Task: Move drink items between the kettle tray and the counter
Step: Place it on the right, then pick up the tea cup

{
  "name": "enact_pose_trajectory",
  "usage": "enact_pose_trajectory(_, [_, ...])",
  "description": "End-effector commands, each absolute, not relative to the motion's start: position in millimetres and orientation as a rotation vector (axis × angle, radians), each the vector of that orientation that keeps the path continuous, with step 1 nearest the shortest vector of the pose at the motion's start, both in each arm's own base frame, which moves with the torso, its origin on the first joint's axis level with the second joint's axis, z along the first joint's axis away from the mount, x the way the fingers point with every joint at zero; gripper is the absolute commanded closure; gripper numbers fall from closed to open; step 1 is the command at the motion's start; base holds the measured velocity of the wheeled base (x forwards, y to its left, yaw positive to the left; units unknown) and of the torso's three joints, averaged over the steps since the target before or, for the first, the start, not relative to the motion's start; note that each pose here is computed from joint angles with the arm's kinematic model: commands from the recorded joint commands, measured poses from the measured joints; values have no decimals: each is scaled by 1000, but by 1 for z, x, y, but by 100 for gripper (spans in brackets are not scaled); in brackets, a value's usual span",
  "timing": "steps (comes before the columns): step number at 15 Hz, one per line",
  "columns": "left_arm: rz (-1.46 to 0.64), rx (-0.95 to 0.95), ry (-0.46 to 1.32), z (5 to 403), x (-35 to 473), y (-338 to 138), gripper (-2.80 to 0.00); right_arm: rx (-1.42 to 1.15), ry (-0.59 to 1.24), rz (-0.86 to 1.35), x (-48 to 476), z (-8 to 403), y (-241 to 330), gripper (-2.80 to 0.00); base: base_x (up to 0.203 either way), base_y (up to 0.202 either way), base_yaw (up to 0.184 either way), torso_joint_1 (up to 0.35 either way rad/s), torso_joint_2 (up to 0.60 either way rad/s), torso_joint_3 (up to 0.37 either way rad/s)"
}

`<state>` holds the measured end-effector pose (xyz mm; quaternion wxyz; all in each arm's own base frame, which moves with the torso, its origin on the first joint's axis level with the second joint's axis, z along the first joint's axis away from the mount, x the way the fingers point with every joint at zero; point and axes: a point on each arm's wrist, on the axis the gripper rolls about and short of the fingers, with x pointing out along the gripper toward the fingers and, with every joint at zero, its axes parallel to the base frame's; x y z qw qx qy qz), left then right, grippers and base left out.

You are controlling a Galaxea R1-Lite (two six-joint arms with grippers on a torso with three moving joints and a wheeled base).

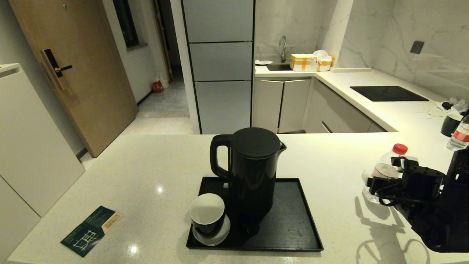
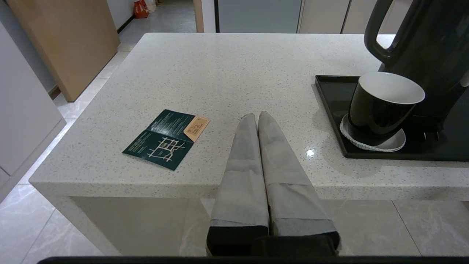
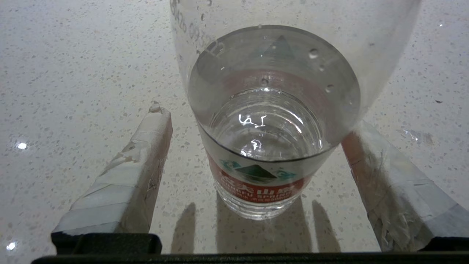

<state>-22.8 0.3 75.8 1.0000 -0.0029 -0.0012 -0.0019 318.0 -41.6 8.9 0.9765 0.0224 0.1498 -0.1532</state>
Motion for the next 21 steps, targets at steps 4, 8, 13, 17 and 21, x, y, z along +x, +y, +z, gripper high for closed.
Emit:
enact_pose_trajectory(4, [-3, -6, -3, 75, -23, 0, 0, 49, 249, -288, 300, 41, -40, -280, 0, 0, 0, 0, 0, 0])
enact_pose_trajectory(8, [-3, -6, -3, 75, -23, 0, 0, 53, 190, -271, 270, 79, -37, -280, 0, 0, 0, 0, 0, 0])
enact_pose_trajectory(13, [-3, -6, -3, 75, -23, 0, 0, 55, 105, -258, 210, 143, -29, 0, 0, 0, 0, 0, 0, 0])
enact_pose_trajectory(17, [-3, -6, -3, 75, -23, 0, 0, 60, 299, -139, 160, 171, -14, 0, 0, 0, 0, 0, 0, 0])
enact_pose_trajectory(21, [-2, -6, -3, 75, -23, 0, 0, 38, 487, 253, 136, 175, 22, 0, 0, 0, 0, 0, 0, 0])
